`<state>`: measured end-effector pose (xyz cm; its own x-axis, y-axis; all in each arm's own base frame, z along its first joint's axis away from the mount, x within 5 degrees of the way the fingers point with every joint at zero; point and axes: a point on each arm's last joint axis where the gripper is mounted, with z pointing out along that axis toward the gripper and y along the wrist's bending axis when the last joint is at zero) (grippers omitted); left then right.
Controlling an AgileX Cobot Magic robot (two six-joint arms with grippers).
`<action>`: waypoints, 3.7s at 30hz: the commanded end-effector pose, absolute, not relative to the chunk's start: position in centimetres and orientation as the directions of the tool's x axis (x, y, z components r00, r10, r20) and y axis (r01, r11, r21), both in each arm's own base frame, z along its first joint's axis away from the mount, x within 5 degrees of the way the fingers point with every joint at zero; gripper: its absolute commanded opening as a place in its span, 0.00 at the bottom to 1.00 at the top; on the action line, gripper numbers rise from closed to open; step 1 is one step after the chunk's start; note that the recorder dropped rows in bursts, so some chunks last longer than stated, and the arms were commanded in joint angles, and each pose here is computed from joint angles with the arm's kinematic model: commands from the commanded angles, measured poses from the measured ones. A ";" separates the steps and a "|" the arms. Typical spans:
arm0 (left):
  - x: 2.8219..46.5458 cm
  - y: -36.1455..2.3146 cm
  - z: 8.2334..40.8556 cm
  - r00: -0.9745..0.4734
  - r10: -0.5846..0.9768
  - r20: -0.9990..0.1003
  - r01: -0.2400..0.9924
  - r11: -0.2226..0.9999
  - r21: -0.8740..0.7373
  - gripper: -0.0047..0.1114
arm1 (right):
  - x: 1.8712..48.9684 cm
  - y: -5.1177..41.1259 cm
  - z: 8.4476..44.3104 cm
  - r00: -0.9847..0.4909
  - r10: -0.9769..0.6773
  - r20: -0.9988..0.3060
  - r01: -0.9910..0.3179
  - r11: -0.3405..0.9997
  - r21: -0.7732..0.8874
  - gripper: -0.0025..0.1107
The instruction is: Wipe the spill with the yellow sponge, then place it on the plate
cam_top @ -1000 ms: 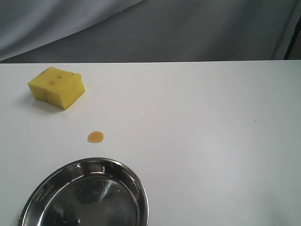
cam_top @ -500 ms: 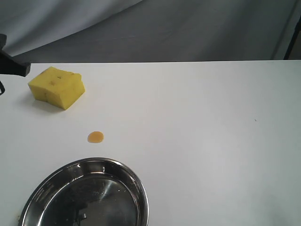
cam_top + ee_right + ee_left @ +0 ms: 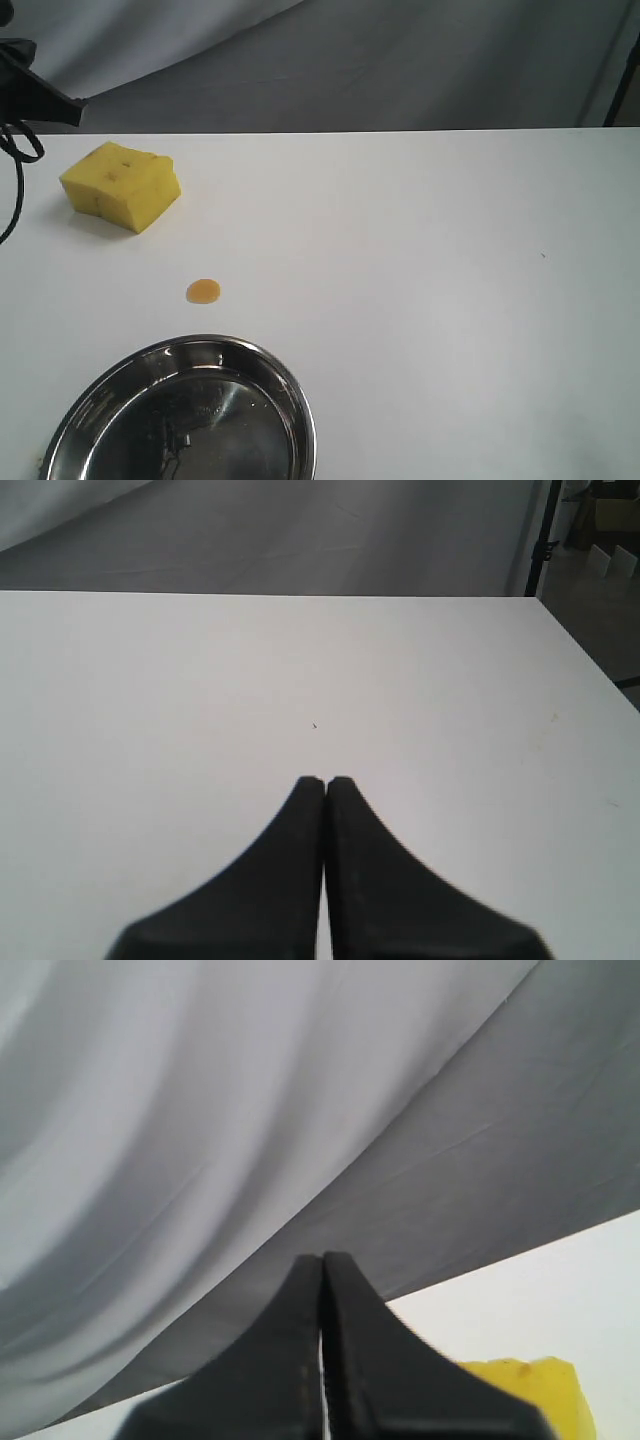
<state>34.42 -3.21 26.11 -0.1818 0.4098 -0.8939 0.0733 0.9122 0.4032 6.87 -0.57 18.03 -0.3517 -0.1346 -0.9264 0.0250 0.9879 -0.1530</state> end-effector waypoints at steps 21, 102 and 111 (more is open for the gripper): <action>37.0 -3.3 19.9 -0.254 0.453 -0.855 0.091 0.891 0.445 0.04 | 6.9 -0.6 17.9 -0.351 -0.128 -0.928 0.029 0.989 -0.148 0.02; 46.3 1.8 12.4 -0.795 0.179 -0.579 0.260 0.964 -0.059 0.94 | 6.9 -0.6 17.9 -0.351 -0.128 -0.928 0.029 0.989 -0.148 0.02; 46.3 1.8 12.6 -0.793 0.177 -0.582 0.258 0.964 -0.058 0.50 | 6.9 -0.6 17.9 -0.351 -0.128 -0.928 0.029 0.989 -0.148 0.02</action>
<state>46.23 1.87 12.72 -0.7990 0.1608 -0.5794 0.2482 0.9659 -0.0741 6.87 -0.57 18.03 -0.3517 -0.1346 -0.9264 0.0250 0.9879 -0.1530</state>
